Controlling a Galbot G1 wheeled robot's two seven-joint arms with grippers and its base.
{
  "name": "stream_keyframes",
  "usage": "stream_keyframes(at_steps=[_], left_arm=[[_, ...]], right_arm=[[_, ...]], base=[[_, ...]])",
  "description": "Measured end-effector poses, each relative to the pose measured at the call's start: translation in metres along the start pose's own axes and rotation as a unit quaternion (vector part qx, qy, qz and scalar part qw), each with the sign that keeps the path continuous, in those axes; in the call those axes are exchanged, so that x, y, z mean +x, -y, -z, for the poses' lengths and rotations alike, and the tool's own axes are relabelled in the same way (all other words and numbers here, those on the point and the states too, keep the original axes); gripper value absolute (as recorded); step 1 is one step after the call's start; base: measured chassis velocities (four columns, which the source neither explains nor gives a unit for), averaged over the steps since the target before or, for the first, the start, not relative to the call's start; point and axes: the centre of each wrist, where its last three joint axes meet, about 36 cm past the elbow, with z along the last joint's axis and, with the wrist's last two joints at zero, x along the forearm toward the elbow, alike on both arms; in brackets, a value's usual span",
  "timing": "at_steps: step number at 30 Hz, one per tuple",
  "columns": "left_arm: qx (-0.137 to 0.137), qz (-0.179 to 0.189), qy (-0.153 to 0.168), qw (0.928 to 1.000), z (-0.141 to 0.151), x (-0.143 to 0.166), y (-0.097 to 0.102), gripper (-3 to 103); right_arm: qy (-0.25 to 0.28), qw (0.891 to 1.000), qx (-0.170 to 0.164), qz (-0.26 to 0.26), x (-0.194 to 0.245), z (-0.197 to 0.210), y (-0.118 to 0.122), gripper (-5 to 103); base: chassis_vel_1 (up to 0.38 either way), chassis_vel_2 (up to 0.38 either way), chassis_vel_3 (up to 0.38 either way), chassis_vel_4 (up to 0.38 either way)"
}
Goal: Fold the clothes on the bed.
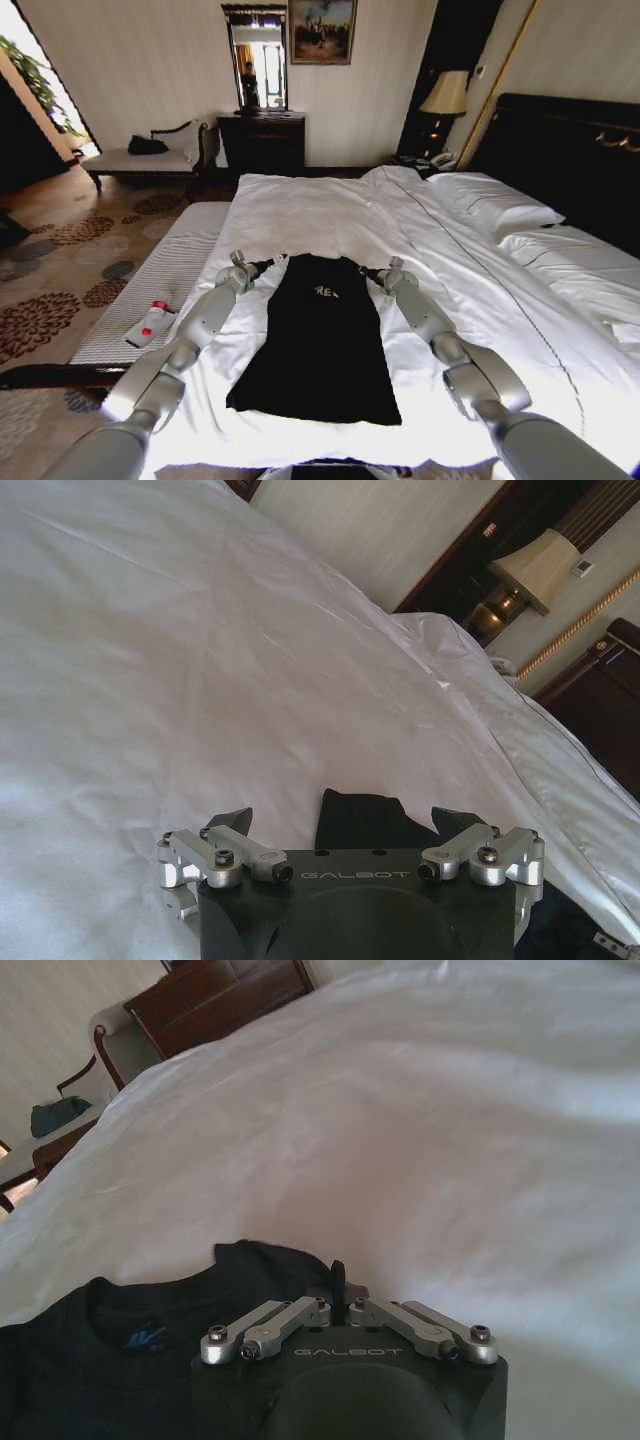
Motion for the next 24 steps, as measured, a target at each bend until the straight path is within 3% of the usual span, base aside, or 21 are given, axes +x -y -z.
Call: stream_keyframes(at_steps=[6, 14, 24], left_arm=[[0.0, 0.0, 0.001, 1.0, -0.003, -0.002, 0.002, 100], [-0.018, 0.002, 0.001, 0.9998, -0.004, -0.014, 0.01, 100], [-0.024, 0.005, 0.003, 0.9997, -0.027, -0.057, 0.036, 100]], right_arm=[[0.01, 1.0, 0.02, -0.006, 0.002, 0.004, 0.003, 3], [0.004, 1.0, 0.022, -0.005, 0.0, -0.005, 0.001, 3], [-0.005, 1.0, 0.019, -0.003, -0.001, -0.019, -0.002, 3]], base=[[0.0, 0.0, 0.0, 0.0], [0.0, 0.0, 0.0, 0.0], [0.0, 0.0, 0.0, 0.0]])
